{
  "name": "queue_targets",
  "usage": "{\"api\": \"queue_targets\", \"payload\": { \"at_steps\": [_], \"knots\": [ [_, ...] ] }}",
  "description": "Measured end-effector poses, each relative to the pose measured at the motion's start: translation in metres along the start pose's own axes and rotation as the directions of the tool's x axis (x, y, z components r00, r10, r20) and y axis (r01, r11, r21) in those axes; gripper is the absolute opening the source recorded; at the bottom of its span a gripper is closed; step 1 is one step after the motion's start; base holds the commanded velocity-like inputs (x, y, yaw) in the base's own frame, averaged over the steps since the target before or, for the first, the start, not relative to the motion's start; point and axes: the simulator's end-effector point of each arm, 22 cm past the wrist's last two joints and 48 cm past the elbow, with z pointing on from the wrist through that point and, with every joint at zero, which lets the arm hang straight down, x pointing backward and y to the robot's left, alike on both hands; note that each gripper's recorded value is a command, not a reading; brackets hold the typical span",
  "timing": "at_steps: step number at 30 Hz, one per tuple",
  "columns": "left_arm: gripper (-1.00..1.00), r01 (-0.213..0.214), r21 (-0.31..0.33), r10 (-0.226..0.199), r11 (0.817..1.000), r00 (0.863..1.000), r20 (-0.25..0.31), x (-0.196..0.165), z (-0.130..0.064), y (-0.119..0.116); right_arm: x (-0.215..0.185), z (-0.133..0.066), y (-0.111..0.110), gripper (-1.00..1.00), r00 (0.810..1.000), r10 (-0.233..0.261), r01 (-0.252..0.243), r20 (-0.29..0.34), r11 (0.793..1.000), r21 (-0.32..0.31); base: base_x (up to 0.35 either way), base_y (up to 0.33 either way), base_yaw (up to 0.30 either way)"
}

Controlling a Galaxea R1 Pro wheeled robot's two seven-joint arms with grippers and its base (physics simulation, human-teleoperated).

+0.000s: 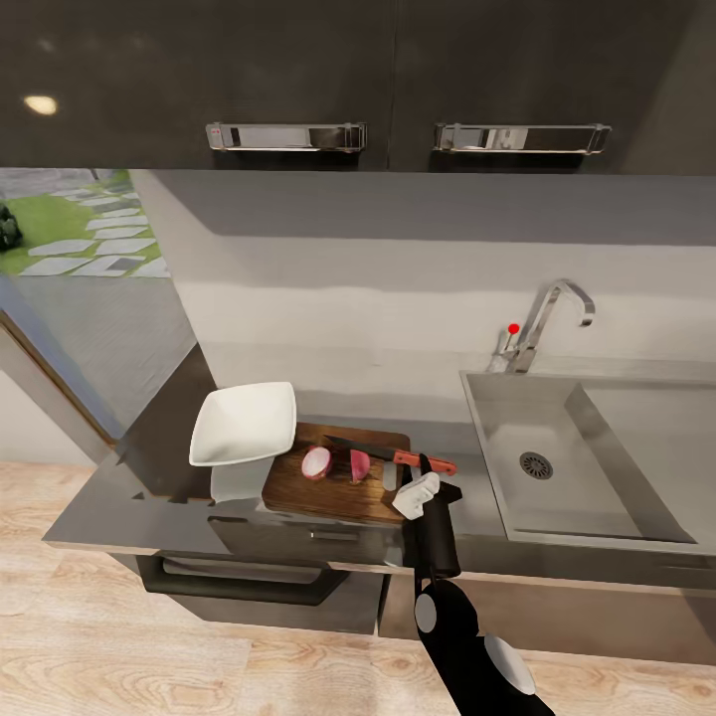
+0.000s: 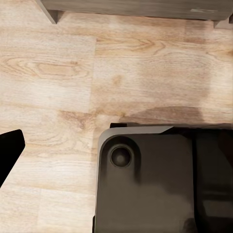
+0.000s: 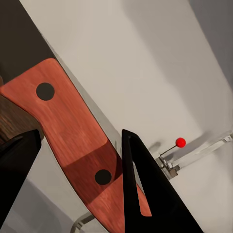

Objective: In the kitchen, take the Vidalia onion out of the sink, dice it on the chopping board with the paring knife, put the diced onion into the bowl on the countertop, then place both the paring knife and the chopping board into the sink.

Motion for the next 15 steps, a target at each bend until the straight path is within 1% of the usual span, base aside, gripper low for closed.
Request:
{"api": "queue_targets", "payload": {
  "at_steps": [15],
  "knots": [
    [1.0, 0.0, 0.0, 0.0, 1.0, 1.0, -0.001, 0.0005, -0.0003, 0.0, -0.0014, -0.0002, 0.0001, -1.0, 1.0, -0.01, 0.01, 0.006, 1.0, 0.0, 0.0, 0.0, 0.0]
  ]
}}
